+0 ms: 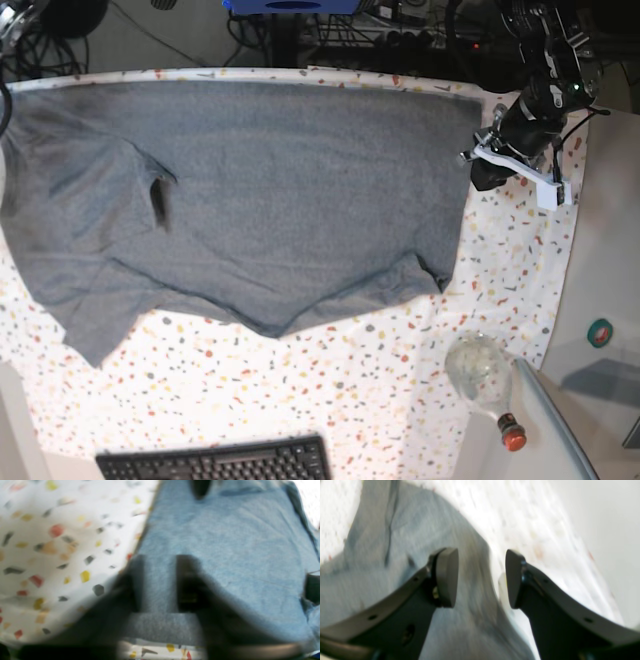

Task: Layout the t-shirt on the table in an organized manner, then fold the t-shirt properly
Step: 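Release the shirt and reposition both grippers at the shirt's side edges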

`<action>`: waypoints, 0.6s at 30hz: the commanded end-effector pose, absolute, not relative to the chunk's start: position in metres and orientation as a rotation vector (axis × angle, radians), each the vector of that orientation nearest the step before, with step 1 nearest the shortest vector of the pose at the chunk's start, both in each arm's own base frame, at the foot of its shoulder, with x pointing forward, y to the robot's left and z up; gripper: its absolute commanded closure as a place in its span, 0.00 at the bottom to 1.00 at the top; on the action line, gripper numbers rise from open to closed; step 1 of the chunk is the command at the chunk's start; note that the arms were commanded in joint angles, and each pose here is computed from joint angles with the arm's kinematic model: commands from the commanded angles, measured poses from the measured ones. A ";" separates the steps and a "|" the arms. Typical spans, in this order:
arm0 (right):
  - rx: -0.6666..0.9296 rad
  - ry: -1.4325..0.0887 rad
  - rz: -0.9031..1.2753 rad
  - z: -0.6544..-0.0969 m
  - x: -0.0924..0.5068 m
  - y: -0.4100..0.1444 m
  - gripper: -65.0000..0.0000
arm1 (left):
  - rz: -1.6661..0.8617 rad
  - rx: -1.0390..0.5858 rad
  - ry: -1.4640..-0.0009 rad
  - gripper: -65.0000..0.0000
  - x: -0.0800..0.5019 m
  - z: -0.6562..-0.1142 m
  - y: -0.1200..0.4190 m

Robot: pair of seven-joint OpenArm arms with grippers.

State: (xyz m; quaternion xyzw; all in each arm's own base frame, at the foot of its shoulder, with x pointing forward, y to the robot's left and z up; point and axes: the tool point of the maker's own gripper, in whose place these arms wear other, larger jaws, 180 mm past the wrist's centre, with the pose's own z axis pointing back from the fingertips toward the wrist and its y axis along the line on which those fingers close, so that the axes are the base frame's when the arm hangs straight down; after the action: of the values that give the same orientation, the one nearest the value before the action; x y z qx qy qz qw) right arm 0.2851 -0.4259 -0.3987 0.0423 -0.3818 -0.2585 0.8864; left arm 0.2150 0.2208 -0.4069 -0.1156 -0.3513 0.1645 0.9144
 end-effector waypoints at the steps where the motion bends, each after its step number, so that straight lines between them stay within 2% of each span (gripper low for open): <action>1: 0.079 -0.823 -0.527 -0.391 0.303 -0.437 0.55 | 0.336 -0.228 -0.754 1.00 0.218 -0.399 0.225; 5: 0.108 -0.820 -0.534 -0.413 0.347 -0.437 0.54 | 0.339 -0.216 -0.753 1.00 0.216 -0.399 0.230; 9: 0.086 -0.811 -0.534 -0.432 0.363 -0.432 0.54 | 0.318 -0.190 -0.747 1.00 0.214 -0.398 0.240; 14: -0.097 -0.770 -0.538 -0.450 0.348 -0.450 0.53 | 0.413 -0.135 -0.752 1.00 0.202 -0.400 0.272; 16: -0.120 -0.747 -0.525 -0.458 0.339 -0.450 0.48 | 0.446 -0.116 -0.746 1.00 0.196 -0.402 0.284; 18: -0.111 -0.733 -0.518 -0.465 0.337 -0.443 0.46 | 0.471 -0.096 -0.741 0.90 0.191 -0.404 0.295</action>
State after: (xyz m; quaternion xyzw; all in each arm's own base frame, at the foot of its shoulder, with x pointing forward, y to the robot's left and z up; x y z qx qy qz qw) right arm 0.3184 -0.4318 -0.4848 -0.0492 -0.3210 -0.2479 0.9128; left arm 0.1844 0.2897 -0.4134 -0.0506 -0.3398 0.2315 0.9102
